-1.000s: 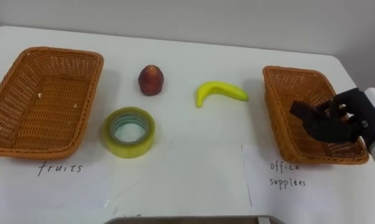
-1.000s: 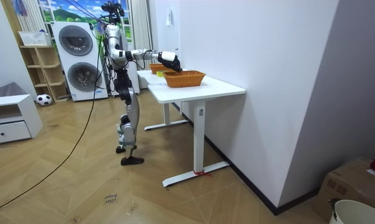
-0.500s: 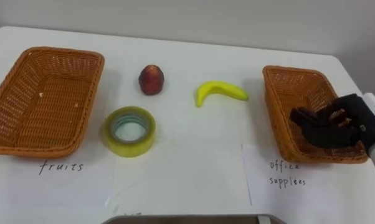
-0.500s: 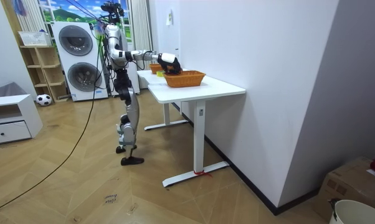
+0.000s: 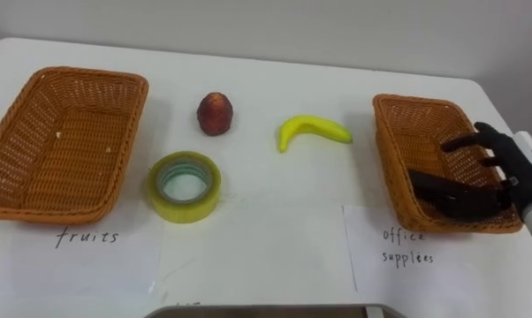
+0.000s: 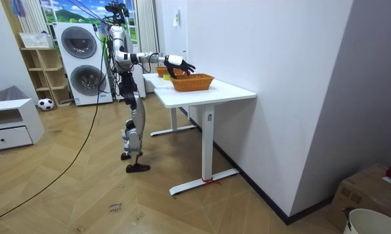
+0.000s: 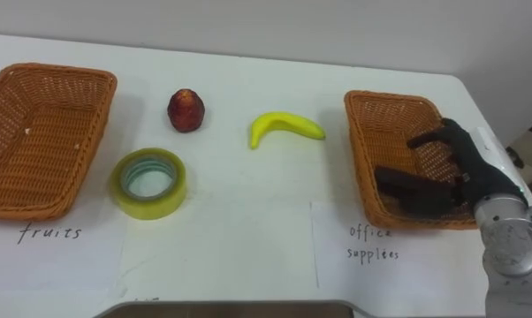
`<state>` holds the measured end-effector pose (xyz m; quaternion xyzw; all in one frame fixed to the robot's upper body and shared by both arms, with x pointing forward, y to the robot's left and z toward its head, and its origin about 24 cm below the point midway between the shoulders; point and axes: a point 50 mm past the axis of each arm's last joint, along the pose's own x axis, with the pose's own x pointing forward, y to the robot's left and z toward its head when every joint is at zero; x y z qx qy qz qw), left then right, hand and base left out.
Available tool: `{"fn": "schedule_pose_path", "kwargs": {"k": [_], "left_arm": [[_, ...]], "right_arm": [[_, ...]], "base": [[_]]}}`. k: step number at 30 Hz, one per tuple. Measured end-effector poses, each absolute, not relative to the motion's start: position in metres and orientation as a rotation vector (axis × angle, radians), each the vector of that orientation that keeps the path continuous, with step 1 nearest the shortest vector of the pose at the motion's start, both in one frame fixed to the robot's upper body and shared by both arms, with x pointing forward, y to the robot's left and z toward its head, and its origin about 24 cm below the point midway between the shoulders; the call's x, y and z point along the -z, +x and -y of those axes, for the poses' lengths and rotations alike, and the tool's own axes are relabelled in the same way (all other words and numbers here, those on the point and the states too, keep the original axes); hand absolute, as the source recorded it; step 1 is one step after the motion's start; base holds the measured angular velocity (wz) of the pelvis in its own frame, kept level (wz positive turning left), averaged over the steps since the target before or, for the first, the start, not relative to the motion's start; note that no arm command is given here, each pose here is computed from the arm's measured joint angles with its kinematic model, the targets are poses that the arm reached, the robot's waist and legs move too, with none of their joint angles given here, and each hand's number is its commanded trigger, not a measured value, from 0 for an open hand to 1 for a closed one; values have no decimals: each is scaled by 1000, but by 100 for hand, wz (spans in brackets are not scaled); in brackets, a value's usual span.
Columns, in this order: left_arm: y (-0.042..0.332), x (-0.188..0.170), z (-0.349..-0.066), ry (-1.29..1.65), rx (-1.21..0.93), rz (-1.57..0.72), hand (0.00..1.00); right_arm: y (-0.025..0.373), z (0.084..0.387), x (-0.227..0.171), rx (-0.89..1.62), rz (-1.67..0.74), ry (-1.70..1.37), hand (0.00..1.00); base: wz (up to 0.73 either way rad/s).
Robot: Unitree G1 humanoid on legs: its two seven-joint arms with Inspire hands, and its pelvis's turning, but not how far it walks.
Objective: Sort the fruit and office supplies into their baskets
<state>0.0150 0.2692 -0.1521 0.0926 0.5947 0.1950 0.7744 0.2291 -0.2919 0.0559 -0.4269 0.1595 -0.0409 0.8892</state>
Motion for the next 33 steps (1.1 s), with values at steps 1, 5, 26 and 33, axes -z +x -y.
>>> {"fn": "schedule_pose_path", "kwargs": {"k": [1,5,26,33], "left_arm": [[15,152,-269,201,-422,-1284,0],[14,152,-269,202,-424,-1285,0],[19,152,-269,197,-423,-1281,0],[13,154,-268,201,-440,-1299,0]], "right_arm": [[229,292,-55,87,-338,-885,0],[229,293,-55,91,-344,-881,0],[236,280,-85,101,-174,-829,0],[248,266,-126,166,67,-736,0]], "base": [[0],[0],[-1],[-2]]}}
